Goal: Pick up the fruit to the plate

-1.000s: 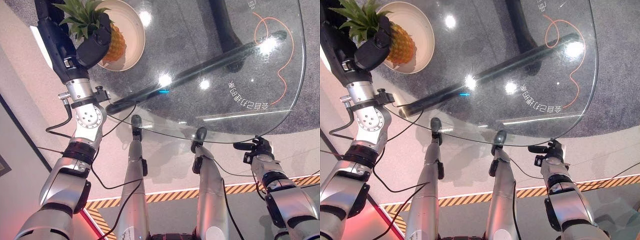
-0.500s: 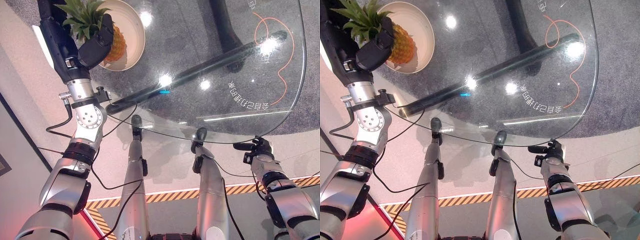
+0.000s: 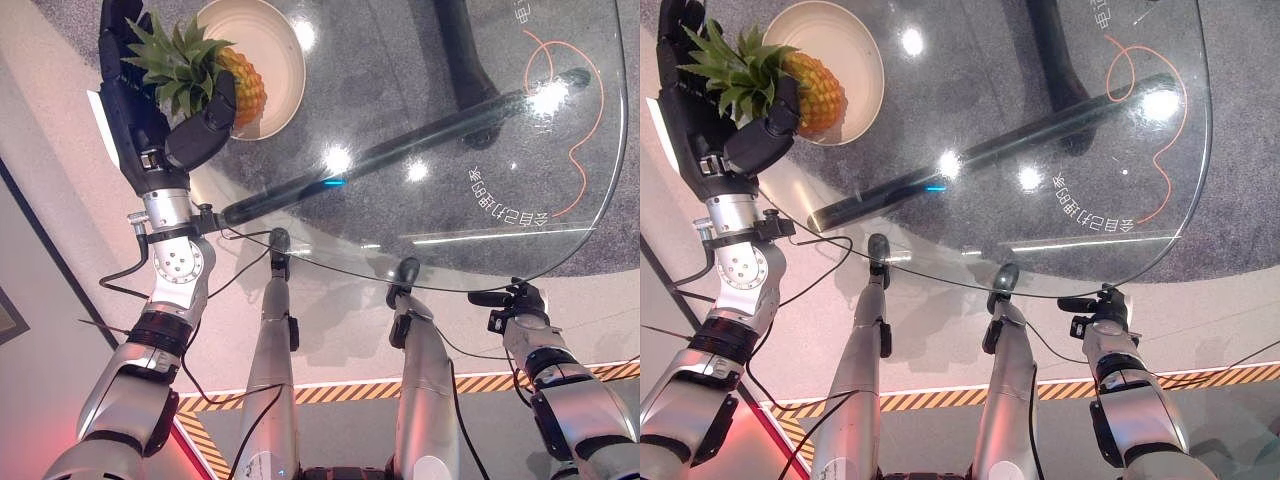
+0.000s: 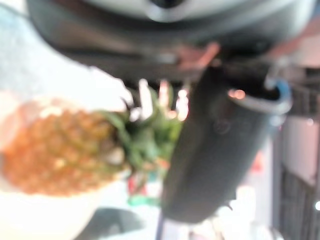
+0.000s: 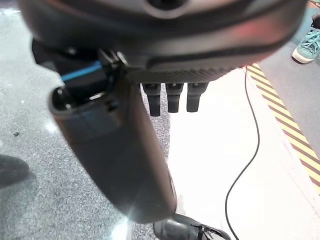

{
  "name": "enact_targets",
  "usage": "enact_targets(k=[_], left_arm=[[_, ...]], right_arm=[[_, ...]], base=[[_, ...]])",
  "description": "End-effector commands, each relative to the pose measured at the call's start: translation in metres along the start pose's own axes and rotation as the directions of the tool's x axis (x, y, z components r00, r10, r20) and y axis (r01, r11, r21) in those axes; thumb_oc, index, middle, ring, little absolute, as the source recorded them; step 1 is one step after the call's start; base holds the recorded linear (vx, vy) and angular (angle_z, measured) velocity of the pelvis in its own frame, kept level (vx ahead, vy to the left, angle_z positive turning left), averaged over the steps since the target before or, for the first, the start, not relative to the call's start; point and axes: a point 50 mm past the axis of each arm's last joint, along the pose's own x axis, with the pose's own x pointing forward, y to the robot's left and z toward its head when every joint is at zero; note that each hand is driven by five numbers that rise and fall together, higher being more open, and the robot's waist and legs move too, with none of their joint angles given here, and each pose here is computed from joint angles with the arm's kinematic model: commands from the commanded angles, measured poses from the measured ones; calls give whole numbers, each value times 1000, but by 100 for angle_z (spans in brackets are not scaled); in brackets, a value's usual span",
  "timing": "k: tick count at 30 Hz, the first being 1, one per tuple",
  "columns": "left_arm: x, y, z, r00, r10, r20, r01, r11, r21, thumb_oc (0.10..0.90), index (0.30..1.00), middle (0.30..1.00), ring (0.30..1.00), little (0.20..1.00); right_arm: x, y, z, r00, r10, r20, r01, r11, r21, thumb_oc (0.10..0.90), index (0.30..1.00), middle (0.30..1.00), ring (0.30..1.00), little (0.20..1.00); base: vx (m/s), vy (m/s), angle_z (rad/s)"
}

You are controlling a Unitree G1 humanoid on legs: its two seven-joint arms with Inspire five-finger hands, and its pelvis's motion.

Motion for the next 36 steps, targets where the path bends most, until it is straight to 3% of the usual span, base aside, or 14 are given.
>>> enact_targets(k=[1, 19, 36], left_arm=[[20, -5, 31, 982, 51, 183, -31, 993, -115, 800, 900, 900, 900, 900], [14, -2, 35, 982, -5, 190, 23, 995, -94, 800, 900, 900, 900, 900], [30, -25, 65, 947, -63, 314, 119, 980, -161, 800, 900, 900, 900, 900]], right_arm=[[5, -46, -10, 988, -156, -13, 156, 988, -15, 800, 900, 900, 900, 900], [5, -51, -14, 986, -165, -19, 165, 986, -13, 800, 900, 900, 900, 900], [4, -49, -15, 987, -156, -25, 156, 988, -6, 800, 900, 900, 900, 900]], base=[[0, 0, 0], [0, 0, 0], [0, -2, 0]])
